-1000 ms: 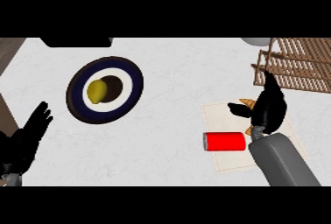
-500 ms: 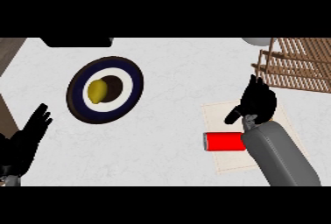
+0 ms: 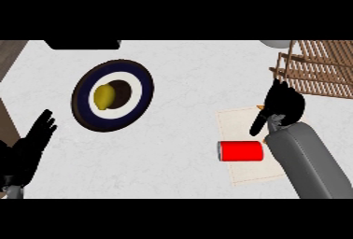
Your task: Pick the croissant from the placemat and place it in the tiered shelf
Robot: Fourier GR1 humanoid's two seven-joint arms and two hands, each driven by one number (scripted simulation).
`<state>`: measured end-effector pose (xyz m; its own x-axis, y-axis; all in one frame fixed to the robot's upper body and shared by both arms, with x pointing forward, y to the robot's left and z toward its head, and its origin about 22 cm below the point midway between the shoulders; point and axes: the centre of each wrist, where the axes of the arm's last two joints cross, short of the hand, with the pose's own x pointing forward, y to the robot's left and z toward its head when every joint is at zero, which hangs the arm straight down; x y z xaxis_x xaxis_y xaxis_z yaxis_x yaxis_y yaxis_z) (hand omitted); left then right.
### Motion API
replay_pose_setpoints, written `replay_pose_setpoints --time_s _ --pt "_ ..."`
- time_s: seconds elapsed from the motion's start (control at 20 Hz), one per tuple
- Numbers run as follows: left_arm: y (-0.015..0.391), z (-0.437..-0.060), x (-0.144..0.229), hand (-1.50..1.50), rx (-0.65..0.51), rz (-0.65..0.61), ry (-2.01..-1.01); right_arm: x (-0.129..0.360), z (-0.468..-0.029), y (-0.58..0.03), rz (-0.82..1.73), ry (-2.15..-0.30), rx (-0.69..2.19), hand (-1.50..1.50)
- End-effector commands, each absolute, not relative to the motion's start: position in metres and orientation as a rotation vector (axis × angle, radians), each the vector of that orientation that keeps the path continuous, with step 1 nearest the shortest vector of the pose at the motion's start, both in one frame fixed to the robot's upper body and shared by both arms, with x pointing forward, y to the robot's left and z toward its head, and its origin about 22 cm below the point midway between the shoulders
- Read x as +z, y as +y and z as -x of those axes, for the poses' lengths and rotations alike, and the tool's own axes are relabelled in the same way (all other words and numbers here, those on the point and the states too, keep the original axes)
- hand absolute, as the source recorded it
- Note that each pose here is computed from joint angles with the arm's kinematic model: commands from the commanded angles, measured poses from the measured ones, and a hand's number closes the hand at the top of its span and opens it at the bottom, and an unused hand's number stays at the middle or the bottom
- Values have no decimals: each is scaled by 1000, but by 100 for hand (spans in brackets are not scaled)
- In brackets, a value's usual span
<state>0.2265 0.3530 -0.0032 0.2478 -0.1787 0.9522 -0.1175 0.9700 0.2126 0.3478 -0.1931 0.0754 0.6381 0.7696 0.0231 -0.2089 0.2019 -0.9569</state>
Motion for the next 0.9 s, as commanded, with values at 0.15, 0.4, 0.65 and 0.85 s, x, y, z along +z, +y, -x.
replay_pose_setpoints --time_s 0.15,0.4,0.65,0.85 --pt "358 -228 -12 0 -31 -266 -1329 68 -337 -200 1211 -372 745 -150" --pt "362 -226 -6 0 -37 -268 -1332 62 -337 -221 1221 -353 734 -150" --pt "336 -231 12 0 -39 -263 -1317 44 -336 -238 1222 -365 746 -150" --pt "342 -246 10 0 -52 -244 -1347 41 -345 -247 1201 -375 762 -150"
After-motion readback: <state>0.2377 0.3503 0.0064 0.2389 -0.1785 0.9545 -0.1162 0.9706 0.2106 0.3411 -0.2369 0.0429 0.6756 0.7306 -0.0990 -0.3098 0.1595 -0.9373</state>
